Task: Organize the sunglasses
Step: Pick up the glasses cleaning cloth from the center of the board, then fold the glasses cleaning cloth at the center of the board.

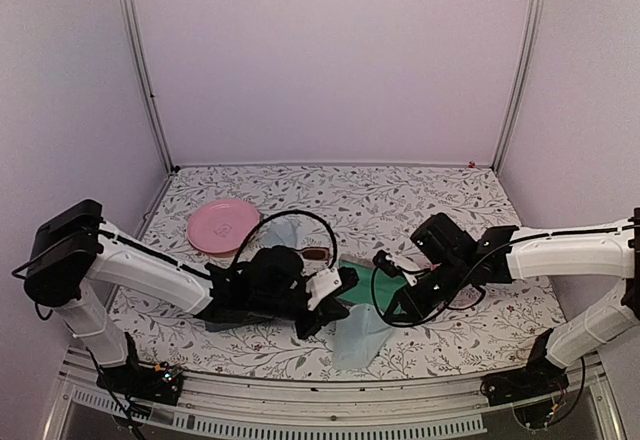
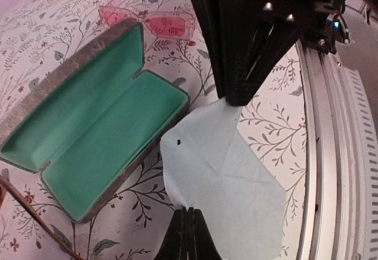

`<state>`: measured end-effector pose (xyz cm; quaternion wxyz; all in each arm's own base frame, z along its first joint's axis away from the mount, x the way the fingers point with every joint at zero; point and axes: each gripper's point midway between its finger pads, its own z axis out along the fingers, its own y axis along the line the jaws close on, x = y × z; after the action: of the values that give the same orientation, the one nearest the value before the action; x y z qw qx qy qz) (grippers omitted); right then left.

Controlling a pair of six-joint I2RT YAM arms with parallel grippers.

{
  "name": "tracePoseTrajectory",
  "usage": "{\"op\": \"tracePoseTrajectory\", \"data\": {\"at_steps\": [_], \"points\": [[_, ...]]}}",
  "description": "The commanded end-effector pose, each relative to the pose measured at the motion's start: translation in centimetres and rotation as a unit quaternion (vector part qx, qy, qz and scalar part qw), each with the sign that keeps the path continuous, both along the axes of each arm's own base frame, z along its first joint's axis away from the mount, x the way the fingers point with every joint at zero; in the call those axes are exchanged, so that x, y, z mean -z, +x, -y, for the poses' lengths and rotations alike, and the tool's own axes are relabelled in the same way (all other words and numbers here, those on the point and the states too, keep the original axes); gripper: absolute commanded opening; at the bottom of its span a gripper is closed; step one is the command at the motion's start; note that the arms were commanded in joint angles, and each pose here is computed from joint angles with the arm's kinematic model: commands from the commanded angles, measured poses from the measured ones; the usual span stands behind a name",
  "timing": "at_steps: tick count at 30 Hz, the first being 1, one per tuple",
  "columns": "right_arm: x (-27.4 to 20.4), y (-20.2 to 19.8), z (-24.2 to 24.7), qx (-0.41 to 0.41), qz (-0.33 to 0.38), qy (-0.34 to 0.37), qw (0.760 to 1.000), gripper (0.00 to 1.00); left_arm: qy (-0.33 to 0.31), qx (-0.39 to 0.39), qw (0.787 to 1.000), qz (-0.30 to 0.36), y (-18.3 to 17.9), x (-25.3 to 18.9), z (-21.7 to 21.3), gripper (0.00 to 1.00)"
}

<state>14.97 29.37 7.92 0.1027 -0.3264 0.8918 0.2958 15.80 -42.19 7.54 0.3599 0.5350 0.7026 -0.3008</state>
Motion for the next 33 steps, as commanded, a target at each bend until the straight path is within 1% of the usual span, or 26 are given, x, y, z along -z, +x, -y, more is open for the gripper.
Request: {"op": "tracePoseTrajectory", "data": {"at_steps": [1,6,11,18,25,28,33], "points": [[-4.0,1.2,-2.3,-0.027,0.041,0.062,0.997,0.09,-0.024,-0.027,0.999,0.022,1.0,-3.0,-0.6,0.0],[-5.8,1.5,-2.9,-0.036,0.057,0.079,0.995,0.09,-0.029,-0.039,0.998,0.032,0.8,-4.8,-1.7,0.0],[-7.0,0.6,-3.3,-0.049,0.063,0.091,0.993,0.08,-0.018,-0.045,0.998,0.04,-0.6,-5.7,-2.8,0.0],[-8.7,-2.3,-4.6,-0.076,0.074,0.104,0.989,0.08,-0.011,-0.054,0.997,0.045,-3.7,-7.0,-4.1,0.0],[-9.9,-6.6,-5.7,-0.098,0.078,0.115,0.986,0.07,-0.003,-0.06,0.997,0.044,-8.3,-7.1,-5.1,0.0],[-9.4,-7.7,-5.7,-0.092,0.071,0.106,0.988,0.07,-0.003,-0.067,0.997,0.04,-9.5,-6.6,-5.5,0.0],[-7.1,-7.2,-4.7,-0.054,0.063,0.077,0.994,0.06,0.008,-0.096,0.995,0.04,-9.2,-5.3,-6.3,0.0]]}}
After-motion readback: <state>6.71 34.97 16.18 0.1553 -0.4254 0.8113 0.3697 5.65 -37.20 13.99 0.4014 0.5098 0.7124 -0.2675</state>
